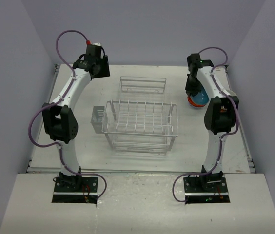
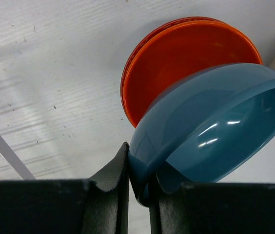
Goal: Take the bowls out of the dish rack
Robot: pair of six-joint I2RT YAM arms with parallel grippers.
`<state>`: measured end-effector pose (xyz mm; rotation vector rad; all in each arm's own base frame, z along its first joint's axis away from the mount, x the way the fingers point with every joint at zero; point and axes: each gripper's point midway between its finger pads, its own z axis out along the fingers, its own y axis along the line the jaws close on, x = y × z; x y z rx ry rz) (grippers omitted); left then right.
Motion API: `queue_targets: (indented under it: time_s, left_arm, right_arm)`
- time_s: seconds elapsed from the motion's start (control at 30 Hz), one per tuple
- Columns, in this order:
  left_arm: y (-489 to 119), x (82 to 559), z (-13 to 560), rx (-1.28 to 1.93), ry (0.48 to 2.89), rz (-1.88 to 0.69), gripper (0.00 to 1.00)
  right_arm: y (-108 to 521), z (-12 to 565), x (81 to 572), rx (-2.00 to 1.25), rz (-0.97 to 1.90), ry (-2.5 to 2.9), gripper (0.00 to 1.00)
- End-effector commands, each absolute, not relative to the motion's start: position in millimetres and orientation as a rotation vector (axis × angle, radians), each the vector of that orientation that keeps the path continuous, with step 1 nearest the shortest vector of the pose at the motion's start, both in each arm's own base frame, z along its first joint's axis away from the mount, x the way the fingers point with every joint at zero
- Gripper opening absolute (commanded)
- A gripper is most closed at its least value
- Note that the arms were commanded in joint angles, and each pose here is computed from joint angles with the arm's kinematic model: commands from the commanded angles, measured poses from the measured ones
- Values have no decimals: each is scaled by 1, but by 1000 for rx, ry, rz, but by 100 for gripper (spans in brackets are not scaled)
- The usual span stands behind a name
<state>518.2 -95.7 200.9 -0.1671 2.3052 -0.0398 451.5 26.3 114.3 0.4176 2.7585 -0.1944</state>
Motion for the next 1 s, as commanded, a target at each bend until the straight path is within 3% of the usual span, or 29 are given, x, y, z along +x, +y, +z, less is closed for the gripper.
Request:
queue_targets:
  time_s: [0.0,0.23,0.5,0.9,0.93,0.97]
  left_arm:
    - [-93,518,230,-189,2238,-57,66]
    - [-90,517,223,-186,2254,-36,69]
    - [-90,518,218,-177,2274,-24,73]
    - [-89,518,217,-167,2277,-16,77]
    - [-87,517,217,-175,2277,-2,77]
    - [-86,517,216,-182,2278,6,77]
  right_arm:
    - [24,115,462,406,-205,2728,0]
    - [21,102,463,396,-245,2754,0]
    - [24,93,467,382,-232,2771,27]
    - [24,113,477,377,-240,2708,47]
    - [24,117,478,377,-241,2690,56]
    - [23,121,478,377,-245,2679,58]
